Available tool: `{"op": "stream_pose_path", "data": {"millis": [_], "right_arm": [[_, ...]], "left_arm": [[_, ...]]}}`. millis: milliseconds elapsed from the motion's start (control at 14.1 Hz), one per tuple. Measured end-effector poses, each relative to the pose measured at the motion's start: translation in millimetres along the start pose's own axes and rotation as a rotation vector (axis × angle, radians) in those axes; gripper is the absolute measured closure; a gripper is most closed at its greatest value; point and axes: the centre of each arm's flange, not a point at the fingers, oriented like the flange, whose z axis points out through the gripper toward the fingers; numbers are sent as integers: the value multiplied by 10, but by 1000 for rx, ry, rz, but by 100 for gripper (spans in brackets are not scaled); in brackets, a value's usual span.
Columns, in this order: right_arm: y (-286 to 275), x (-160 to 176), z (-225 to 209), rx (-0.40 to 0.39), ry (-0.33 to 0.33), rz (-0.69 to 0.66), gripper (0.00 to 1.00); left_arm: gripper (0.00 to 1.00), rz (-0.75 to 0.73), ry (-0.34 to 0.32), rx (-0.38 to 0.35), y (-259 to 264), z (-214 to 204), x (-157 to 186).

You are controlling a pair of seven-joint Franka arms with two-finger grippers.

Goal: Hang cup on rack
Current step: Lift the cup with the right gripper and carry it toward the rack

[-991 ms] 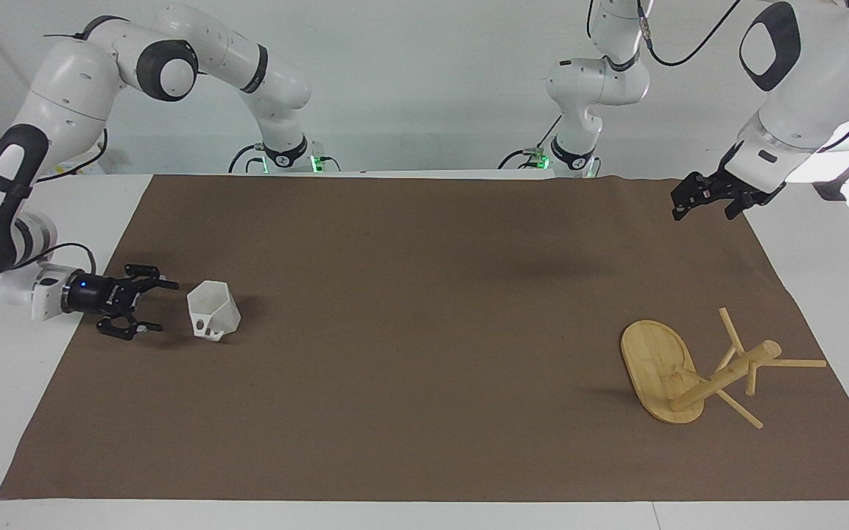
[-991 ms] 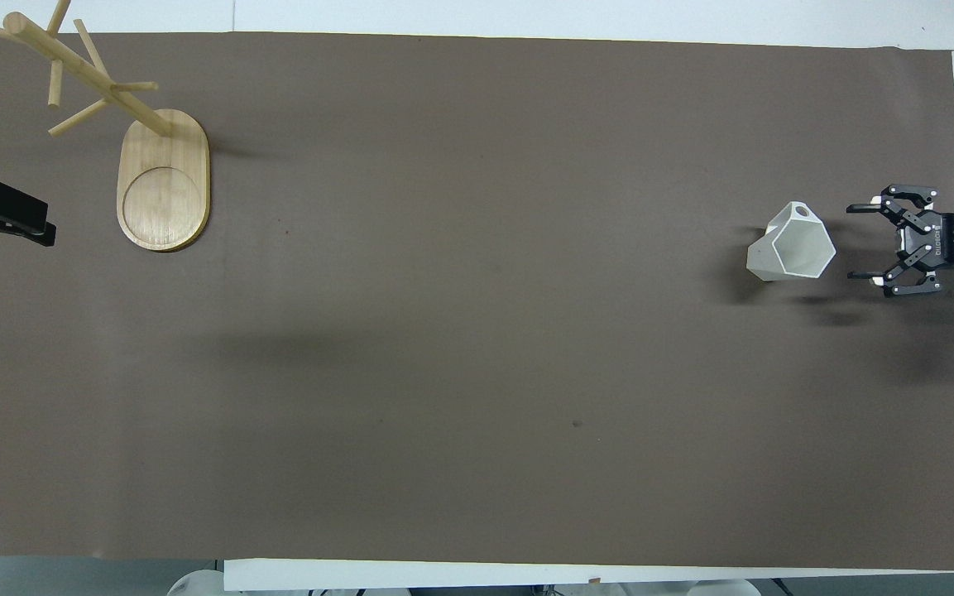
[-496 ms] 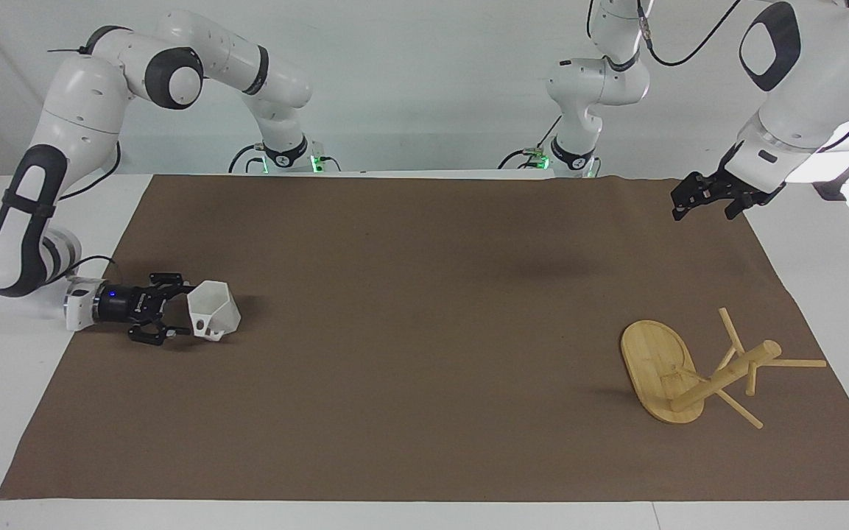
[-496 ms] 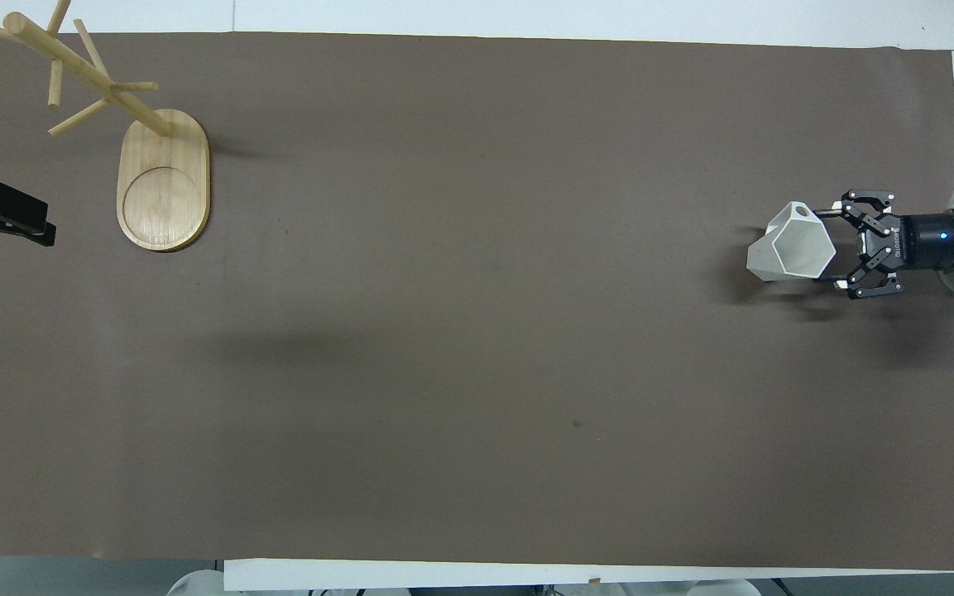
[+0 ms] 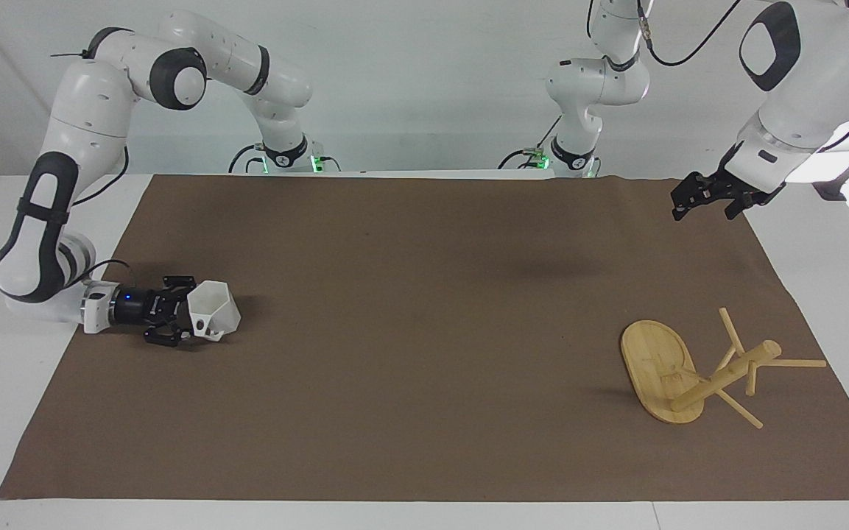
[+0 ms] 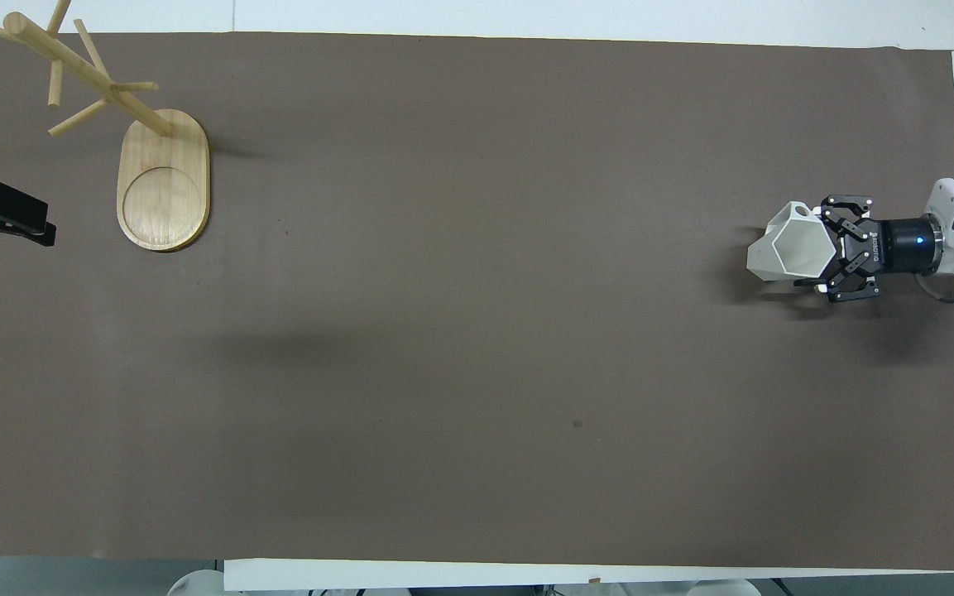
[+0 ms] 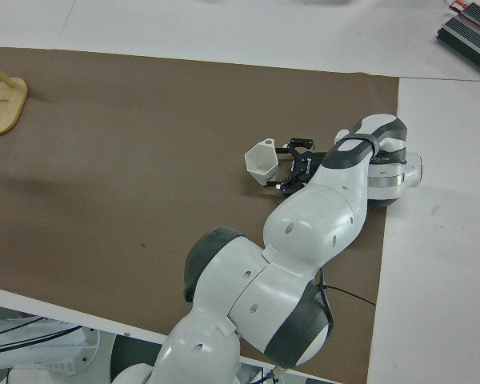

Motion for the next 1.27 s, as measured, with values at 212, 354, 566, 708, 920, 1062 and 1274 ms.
{"op": "stream_pose_path", "data": {"millis": [212, 354, 566, 708, 920, 1062, 1274], "right_arm": [[26, -3, 108, 2, 7, 2, 0], [33, 0, 141, 7, 7, 2, 0], [8, -15, 149, 8, 10, 2, 0], [-34, -55, 180, 10, 18, -8, 0], [-69, -70, 239, 18, 28, -32, 0], [-57, -44, 316, 31, 29, -42, 0], [-25, 9, 420, 52, 33, -63, 14]], "left_arm": [[0, 0, 0, 0, 0, 0, 0], [0, 0, 0, 0, 0, 0, 0], [0, 0, 0, 0, 0, 0, 0], [0, 0, 0, 0, 0, 0, 0], [0, 0, 0, 0, 0, 0, 0], [0, 0, 0, 0, 0, 0, 0], [0, 0, 0, 0, 0, 0, 0]]}}
